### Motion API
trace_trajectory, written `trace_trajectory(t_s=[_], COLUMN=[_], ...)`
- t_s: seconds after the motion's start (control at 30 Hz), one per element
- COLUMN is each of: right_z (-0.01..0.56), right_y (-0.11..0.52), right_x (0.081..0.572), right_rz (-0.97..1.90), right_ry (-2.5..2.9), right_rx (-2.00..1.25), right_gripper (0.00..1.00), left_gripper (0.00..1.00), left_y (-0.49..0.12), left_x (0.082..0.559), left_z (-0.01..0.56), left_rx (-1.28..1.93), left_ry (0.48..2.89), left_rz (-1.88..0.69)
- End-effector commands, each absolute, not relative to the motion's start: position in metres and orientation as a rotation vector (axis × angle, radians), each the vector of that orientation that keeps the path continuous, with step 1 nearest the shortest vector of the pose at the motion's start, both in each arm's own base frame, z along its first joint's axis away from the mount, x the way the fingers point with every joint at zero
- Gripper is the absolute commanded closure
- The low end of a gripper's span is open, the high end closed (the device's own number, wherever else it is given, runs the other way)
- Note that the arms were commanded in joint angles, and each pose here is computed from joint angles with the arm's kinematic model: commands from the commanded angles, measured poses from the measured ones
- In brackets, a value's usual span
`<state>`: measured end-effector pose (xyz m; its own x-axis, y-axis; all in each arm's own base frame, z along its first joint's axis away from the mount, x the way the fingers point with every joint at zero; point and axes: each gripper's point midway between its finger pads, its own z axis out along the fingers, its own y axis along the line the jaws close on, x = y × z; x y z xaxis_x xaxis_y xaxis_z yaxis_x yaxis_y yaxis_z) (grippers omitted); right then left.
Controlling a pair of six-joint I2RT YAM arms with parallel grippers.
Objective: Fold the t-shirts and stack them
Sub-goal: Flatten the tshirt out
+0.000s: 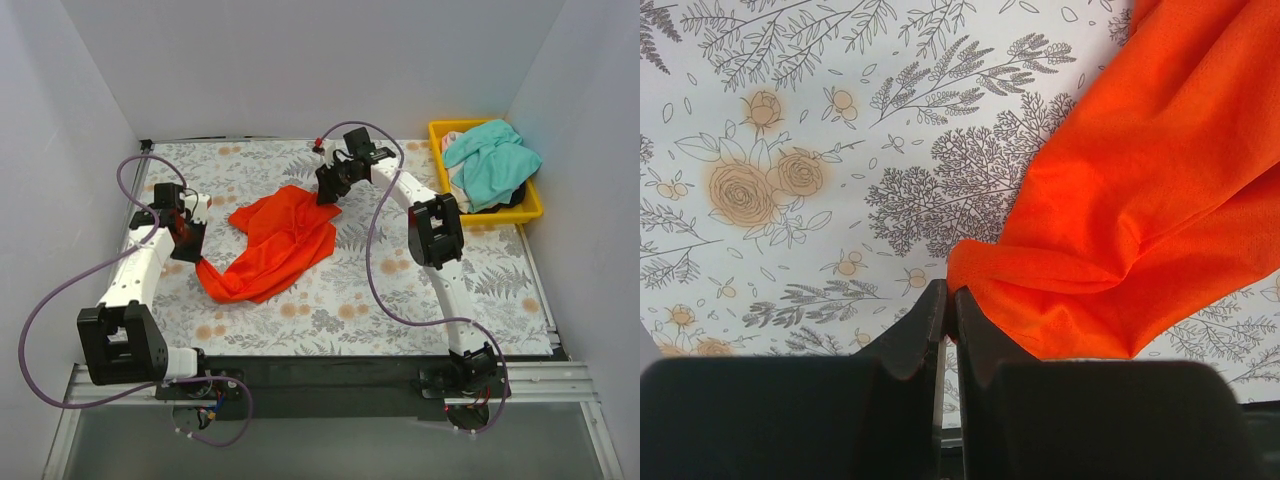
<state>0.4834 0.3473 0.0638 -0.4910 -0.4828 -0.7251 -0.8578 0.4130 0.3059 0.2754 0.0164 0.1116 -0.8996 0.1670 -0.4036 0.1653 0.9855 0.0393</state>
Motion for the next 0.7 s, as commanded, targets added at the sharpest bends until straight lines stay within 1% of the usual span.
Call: trace_trajectory(t_s=[0.0, 0.1, 0.13, 0.2, 0.23, 0.27, 0.3, 0.5, 0.67], right_z=[0.081, 0.077, 0.078, 0.082, 0.090, 0.092, 0.094, 0.128, 0.176], right_y=[0.361, 0.361, 0.361, 0.363, 0.363, 0.363, 0.362, 0.351, 0.332], right_x=[0.487, 0.487, 0.487, 0.485, 0.485, 0.485, 0.486, 0.488, 0.499], right_rz=[0.990, 0.993, 0.997, 1.012, 1.012, 1.013, 1.000, 0.965, 0.931], right_ry=[2.056, 2.058, 2.057, 2.045, 2.031, 2.027, 2.032, 1.967, 1.903], right_rx=[-1.136, -1.136, -1.137, -1.140, -1.141, -1.142, -1.134, -1.127, -1.059], right_gripper=[0.48, 0.57, 0.62, 0.69, 0.79, 0.92, 0.99, 0.99, 0.99], left_gripper=[1.00, 1.00, 1.00, 1.00, 1.00, 1.00, 1.00, 1.00, 1.00], left_y=[0.018, 0.017, 0.017, 0.018, 0.018, 0.018, 0.017, 0.019, 0.017], left_x=[0.287, 0.288, 0.289, 0.288, 0.288, 0.288, 0.287, 0.292, 0.301], left_z=[0.126, 0.126, 0.127, 0.125, 0.124, 0.124, 0.123, 0.126, 0.136], left_rx=[0.223, 0.224, 0.221, 0.221, 0.221, 0.221, 0.223, 0.210, 0.175], left_ry=[2.664, 2.665, 2.661, 2.667, 2.670, 2.667, 2.670, 2.658, 2.631], left_rz=[0.014, 0.011, 0.012, 0.013, 0.012, 0.013, 0.012, 0.025, 0.009])
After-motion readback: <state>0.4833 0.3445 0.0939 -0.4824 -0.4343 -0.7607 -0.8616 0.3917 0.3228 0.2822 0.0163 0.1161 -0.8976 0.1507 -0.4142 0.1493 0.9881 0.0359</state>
